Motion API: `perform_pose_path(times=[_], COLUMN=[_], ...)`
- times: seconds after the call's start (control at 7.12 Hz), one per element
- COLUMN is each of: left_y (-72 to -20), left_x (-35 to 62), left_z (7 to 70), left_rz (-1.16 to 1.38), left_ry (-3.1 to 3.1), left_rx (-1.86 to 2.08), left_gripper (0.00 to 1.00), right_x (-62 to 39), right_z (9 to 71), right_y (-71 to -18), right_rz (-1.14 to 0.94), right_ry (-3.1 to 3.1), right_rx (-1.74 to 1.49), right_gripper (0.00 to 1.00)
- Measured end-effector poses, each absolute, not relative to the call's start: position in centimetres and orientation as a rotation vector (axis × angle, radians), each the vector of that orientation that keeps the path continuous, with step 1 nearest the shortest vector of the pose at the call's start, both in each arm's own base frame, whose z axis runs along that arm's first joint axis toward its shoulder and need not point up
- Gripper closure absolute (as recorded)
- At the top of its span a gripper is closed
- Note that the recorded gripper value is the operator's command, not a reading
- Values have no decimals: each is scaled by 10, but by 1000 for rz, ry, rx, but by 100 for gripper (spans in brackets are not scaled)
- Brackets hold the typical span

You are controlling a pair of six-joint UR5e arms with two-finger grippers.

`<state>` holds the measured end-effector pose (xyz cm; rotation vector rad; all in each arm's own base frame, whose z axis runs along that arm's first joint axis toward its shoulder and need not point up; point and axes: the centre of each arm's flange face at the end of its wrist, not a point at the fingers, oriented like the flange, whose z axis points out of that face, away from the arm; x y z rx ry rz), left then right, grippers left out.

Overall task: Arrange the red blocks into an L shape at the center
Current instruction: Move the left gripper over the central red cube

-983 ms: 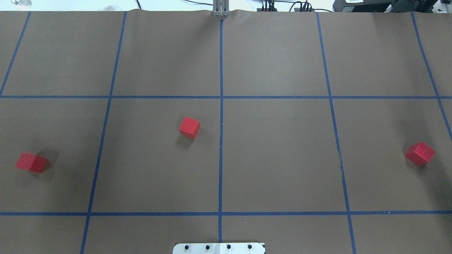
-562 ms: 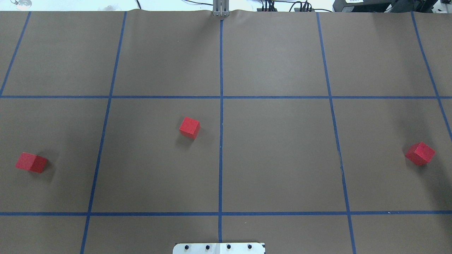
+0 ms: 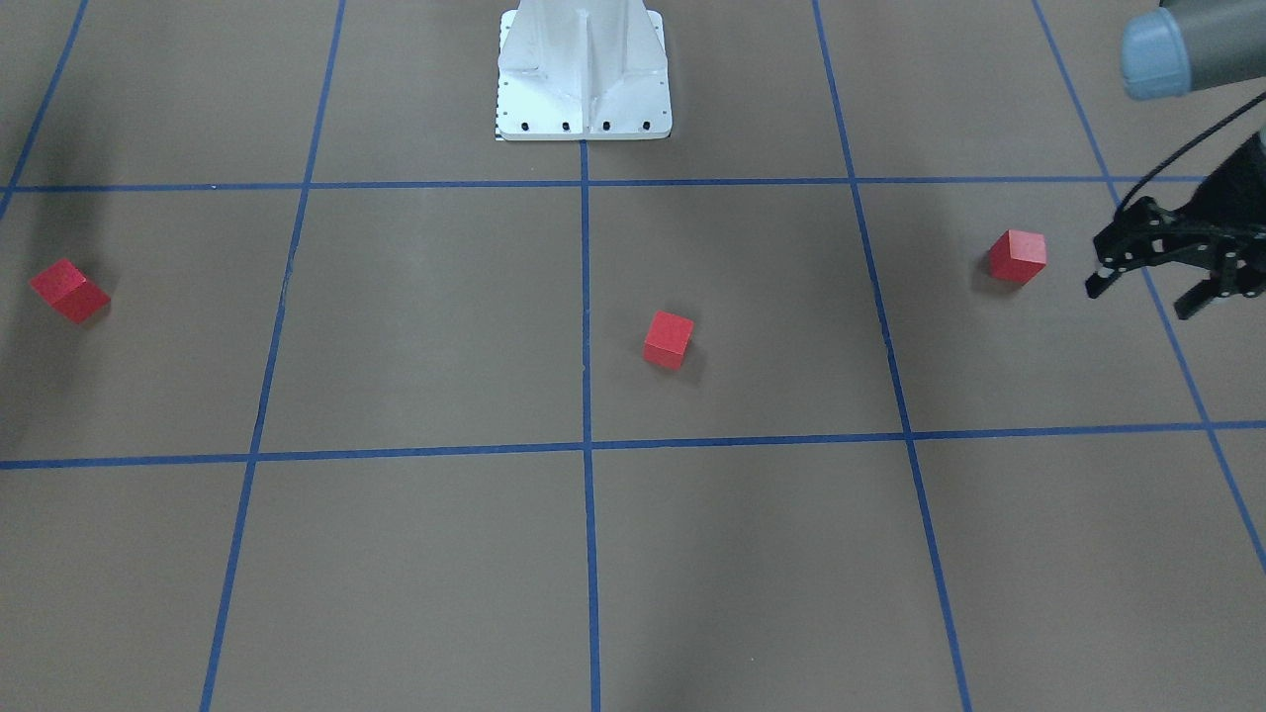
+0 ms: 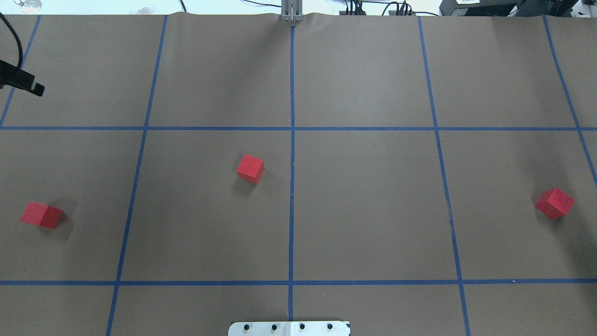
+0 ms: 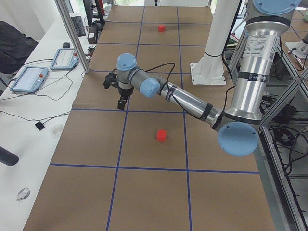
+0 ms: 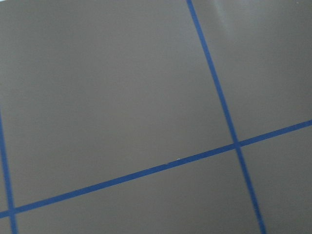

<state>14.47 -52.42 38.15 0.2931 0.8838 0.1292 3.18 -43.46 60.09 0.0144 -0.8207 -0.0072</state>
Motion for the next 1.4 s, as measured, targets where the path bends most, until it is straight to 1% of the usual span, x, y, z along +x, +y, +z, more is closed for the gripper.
perform_pose_path(times=[0.56,0.7,0.98,1.4], left_y=[-470,-459,-458,-458], left_x=[329,372,436,501], left_z=[275,261,244,232], left_rz=[42,29,4,-16], left_ry=[903,891,867,863], left_rx=[320,344,359,393], left_gripper=[0,0,0,0], right_x=[31,31,31,31], right_z=[604,605,606,608], right_y=[-435,-435,-435,-436], right_rz=[-6,-6,-6,-5], right_ry=[-820,-820,-820,-820], right_rx=[8,7,4,2], right_gripper=[1,1,1,1])
